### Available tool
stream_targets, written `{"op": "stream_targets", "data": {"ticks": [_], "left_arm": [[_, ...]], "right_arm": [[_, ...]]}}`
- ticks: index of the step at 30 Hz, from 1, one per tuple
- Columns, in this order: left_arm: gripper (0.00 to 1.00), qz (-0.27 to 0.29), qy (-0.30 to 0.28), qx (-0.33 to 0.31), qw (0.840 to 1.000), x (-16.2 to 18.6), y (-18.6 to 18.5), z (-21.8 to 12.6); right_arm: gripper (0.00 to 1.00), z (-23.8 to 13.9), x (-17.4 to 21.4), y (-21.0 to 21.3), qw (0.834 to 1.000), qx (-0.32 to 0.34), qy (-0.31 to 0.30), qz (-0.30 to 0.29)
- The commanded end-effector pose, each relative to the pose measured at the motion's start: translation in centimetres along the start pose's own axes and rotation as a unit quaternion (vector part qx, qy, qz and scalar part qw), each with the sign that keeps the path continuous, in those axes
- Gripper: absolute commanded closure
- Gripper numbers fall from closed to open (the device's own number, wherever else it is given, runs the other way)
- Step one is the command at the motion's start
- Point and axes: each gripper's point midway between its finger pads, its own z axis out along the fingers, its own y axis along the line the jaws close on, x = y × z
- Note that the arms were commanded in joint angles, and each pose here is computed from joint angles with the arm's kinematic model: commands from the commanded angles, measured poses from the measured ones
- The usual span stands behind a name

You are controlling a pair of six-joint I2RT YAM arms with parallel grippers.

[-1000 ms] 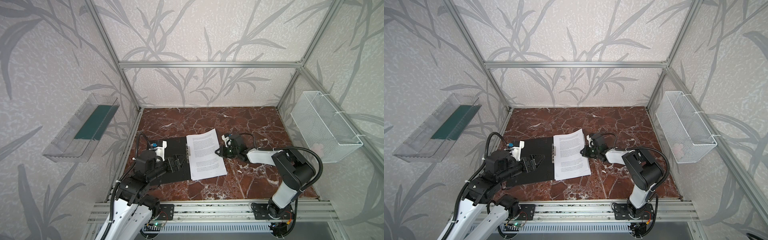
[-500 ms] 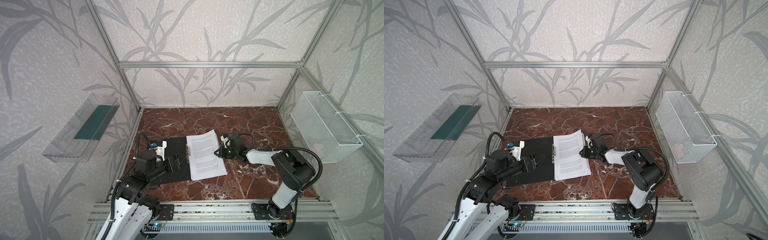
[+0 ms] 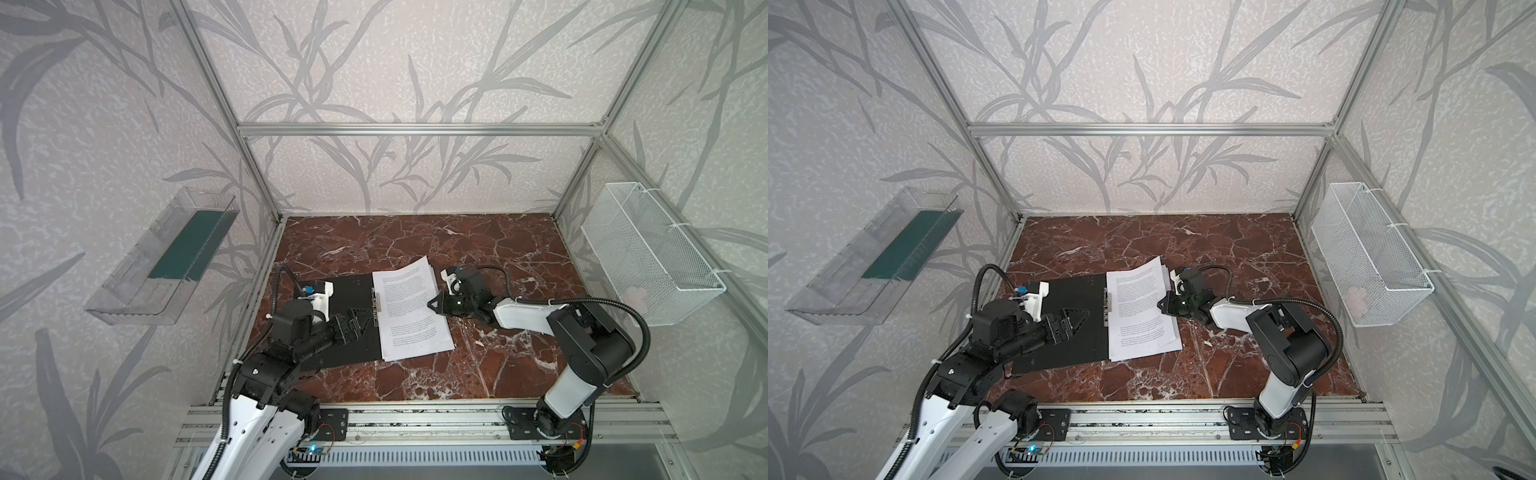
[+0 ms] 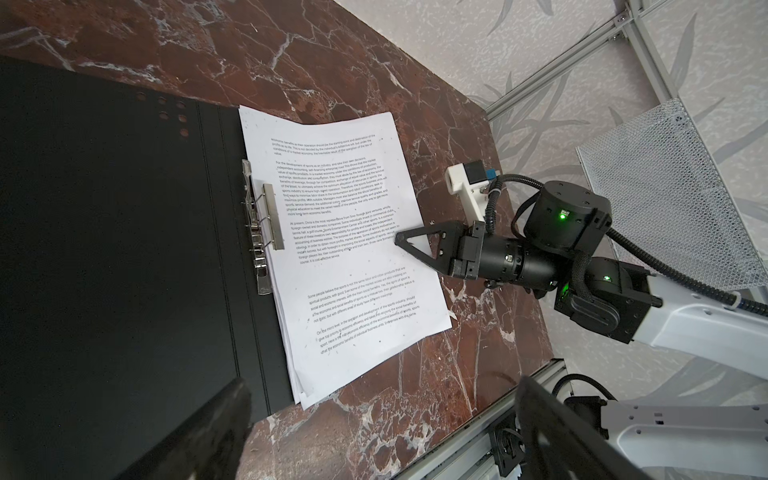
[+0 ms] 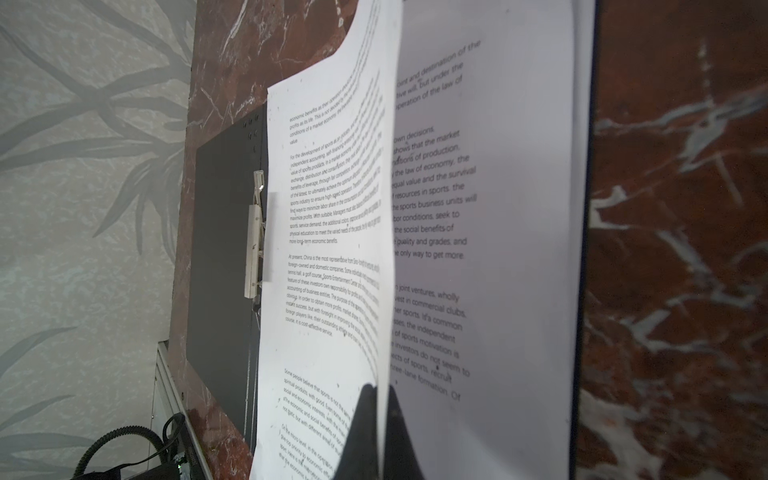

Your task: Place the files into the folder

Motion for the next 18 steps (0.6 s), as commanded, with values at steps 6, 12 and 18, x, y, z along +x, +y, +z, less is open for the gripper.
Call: {"op": "stream_targets", "data": {"ticks": [6,12,18], "left_arm": [[0.01,0.001,-0.003,0.002,1.0,0.03,0.13,0.06],[0.01,0.0,-0.002,0.002,1.0,0.04,0.16,0.08],[0.01,0.0,-0.003,0.002,1.0,-0.01,0.18,0.08]], "right_arm": [[1.0,-0.22,0.25,0.74,1.0,-0.004,-0.002,-0.006],[1.0,-0.21,0.31,0.66,1.0,-0.002,-0.001,-0.006],[0.98,-0.25,0.28,0.75,1.0,-0.001,-0.002,-0.007]]}}
